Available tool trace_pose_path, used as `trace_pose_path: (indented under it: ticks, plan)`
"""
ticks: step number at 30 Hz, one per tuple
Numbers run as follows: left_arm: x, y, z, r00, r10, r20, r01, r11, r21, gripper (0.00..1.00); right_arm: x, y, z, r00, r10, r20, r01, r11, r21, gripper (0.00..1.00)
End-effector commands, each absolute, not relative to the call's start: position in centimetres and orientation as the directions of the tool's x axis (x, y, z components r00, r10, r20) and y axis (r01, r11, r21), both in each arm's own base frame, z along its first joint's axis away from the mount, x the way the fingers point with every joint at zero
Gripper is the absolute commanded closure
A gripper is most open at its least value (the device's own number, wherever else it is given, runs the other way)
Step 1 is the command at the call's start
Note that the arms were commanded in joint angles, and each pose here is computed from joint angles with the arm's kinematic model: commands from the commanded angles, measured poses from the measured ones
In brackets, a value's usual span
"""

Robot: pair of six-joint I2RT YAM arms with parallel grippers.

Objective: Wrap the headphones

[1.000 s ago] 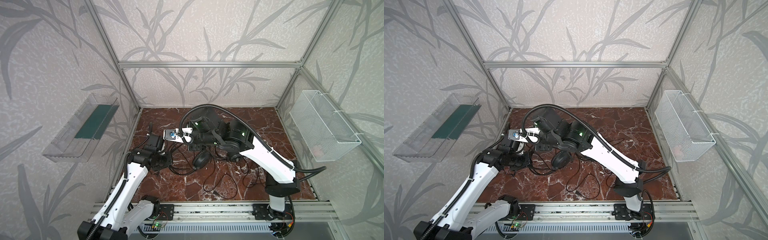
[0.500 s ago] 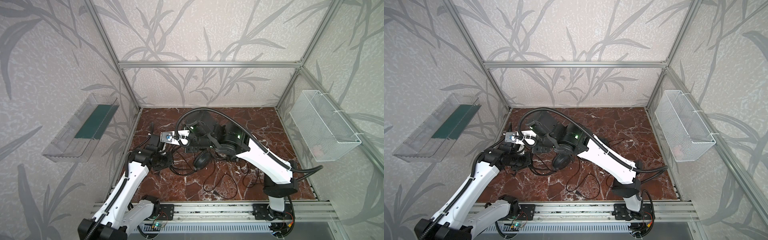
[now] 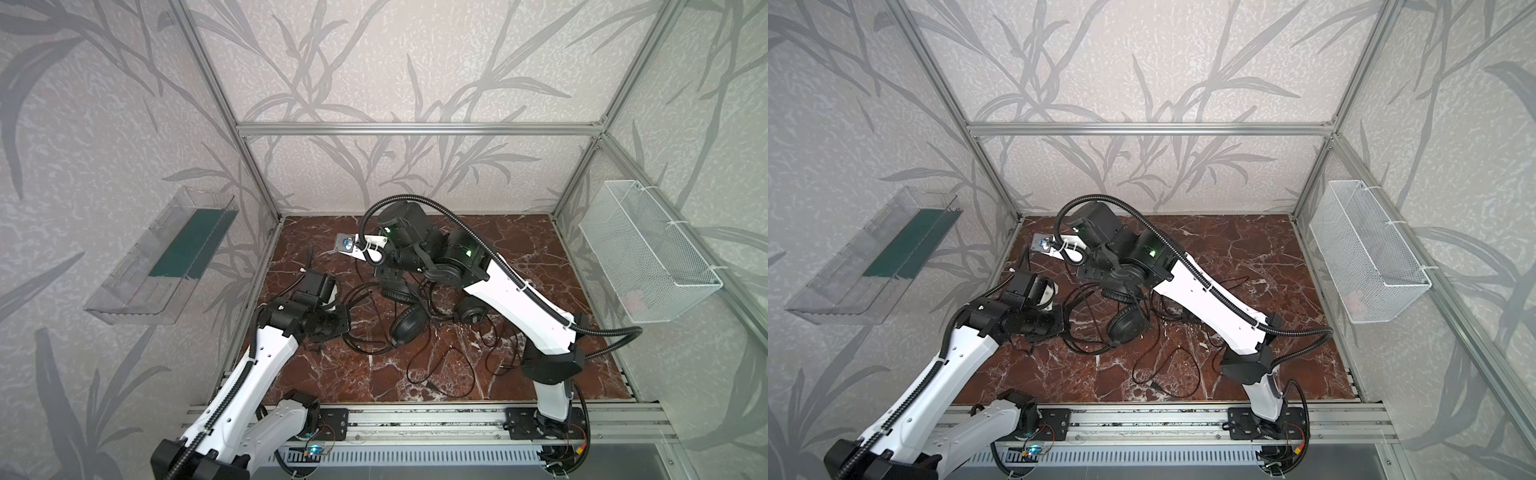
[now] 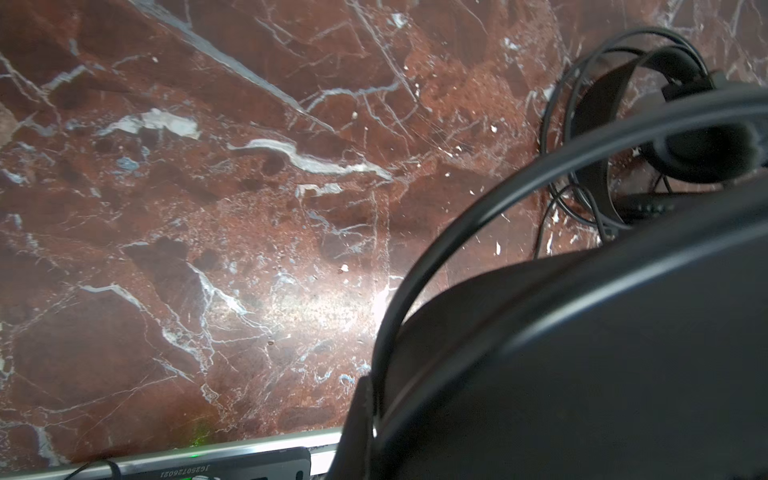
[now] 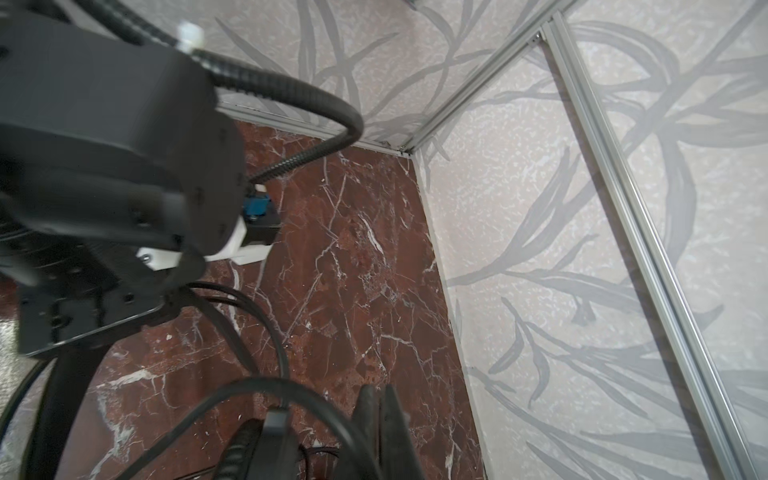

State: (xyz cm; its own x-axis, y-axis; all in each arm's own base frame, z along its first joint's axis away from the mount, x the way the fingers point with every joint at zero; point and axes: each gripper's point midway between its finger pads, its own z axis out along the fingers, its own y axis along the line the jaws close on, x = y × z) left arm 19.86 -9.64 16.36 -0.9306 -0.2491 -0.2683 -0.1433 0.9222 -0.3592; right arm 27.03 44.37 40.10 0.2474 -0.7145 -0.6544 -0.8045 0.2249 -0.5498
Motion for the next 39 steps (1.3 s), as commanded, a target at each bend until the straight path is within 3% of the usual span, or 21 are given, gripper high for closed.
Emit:
trace_pose_path:
  ticks: [1, 13, 15, 22, 32, 37, 39]
  plan:
    - [20.1, -11.2, 19.4, -0.914, -0.227, -0.337, -0.064, 0.899, -0.432, 1.0, 28.7, 45.0, 40.8, 0.241, -0.68, -0.692, -0.799, 0.266, -0.54, 1.0]
    - [18.9, -13.0, 23.5, -0.897, -0.186, -0.402, 0.048, 0.861, -0.506, 1.0, 36.2, 42.6, 38.0, 0.099, -0.676, -0.73, -0.8, 0.381, -0.462, 1.0]
    - [18.8, -12.2, 24.2, -0.885, -0.183, -0.428, 0.048, 0.878, -0.476, 1.0, 37.2, 42.0, 37.5, 0.08, -0.688, -0.722, -0.781, 0.407, -0.474, 0.96]
    - [18.4, -11.7, 24.6, -0.882, -0.166, -0.442, 0.055, 0.893, -0.446, 1.0, 36.6, 42.4, 37.1, 0.107, -0.677, -0.729, -0.817, 0.358, -0.452, 1.0]
    - [17.4, -10.4, 28.3, -0.841, -0.181, -0.509, 0.069, 0.899, -0.433, 1.0, 41.1, 40.4, 33.1, -0.09, -0.627, -0.774, -0.847, 0.457, -0.272, 1.0]
    - [17.3, -11.0, 29.1, -0.836, -0.204, -0.51, 0.077, 0.876, -0.476, 1.0, 41.3, 41.1, 31.7, -0.14, -0.601, -0.787, -0.865, 0.461, -0.198, 1.0]
    - [17.5, -11.4, 29.7, -0.829, -0.231, -0.509, 0.078, 0.854, -0.514, 1.0, 41.2, 41.2, 31.1, -0.172, -0.59, -0.789, -0.872, 0.464, -0.157, 0.94]
